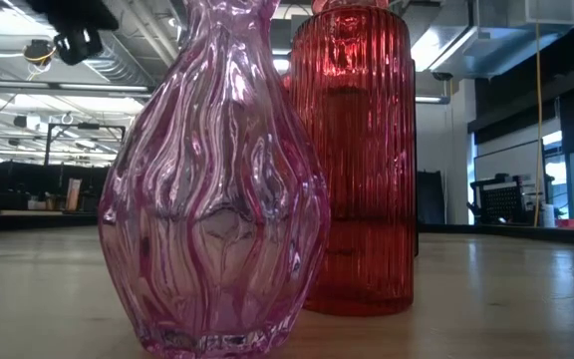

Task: Sort vases onto shelf
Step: Put the right transparent vase on the shelf aligned with the other transparent vase

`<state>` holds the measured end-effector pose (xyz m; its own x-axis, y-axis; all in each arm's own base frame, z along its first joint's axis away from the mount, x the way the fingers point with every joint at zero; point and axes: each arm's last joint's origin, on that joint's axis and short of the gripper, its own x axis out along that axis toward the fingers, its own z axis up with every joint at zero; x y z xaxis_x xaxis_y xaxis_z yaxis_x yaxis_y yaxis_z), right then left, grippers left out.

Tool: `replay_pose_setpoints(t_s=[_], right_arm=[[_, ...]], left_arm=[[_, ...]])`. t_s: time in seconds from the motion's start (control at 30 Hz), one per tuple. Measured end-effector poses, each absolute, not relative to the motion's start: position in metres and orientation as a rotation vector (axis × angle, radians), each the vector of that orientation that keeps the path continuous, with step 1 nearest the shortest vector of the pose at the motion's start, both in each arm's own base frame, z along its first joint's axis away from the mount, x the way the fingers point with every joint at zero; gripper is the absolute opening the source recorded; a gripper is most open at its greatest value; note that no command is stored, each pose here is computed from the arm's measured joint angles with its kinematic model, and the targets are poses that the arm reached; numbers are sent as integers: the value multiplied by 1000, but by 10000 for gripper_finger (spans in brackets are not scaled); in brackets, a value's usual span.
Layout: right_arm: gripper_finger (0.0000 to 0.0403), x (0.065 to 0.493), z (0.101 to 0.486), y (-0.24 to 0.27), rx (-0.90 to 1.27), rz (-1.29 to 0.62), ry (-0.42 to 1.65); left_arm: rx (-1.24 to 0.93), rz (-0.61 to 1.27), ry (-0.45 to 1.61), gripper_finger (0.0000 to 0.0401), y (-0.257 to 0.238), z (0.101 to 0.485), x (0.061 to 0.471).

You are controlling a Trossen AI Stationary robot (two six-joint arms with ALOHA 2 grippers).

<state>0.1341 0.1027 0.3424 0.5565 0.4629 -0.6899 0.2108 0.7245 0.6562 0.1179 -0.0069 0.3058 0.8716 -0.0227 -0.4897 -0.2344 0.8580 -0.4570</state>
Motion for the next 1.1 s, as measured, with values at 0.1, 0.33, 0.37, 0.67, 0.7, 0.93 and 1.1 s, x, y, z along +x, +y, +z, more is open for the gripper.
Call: replay_pose_setpoints(t_s=[0.1, 0.33, 0.37, 0.67, 0.7, 0.93, 1.1], right_arm=[[122, 126, 333, 123, 722, 166, 1084], [122, 117, 310, 161, 665, 55, 1216], [122, 116, 307, 166, 660, 48, 1226], [122, 122, 285, 200, 682, -28, 1248], [122, 124, 283, 202, 685, -28, 1246], [122, 128, 256, 207, 737, -87, 1292], [122, 128, 256, 204, 774, -101, 1246]], left_arm=[[-530, 130, 549, 0, -7, 302, 116], [-540, 176, 541, 0, -6, 302, 115], [-536, 187, 537, 0, -5, 302, 115], [-522, 235, 519, 0, -4, 302, 116], [-522, 235, 519, 0, -4, 302, 116], [-523, 233, 510, 0, -4, 303, 116], [-529, 231, 506, 0, -4, 303, 116]])
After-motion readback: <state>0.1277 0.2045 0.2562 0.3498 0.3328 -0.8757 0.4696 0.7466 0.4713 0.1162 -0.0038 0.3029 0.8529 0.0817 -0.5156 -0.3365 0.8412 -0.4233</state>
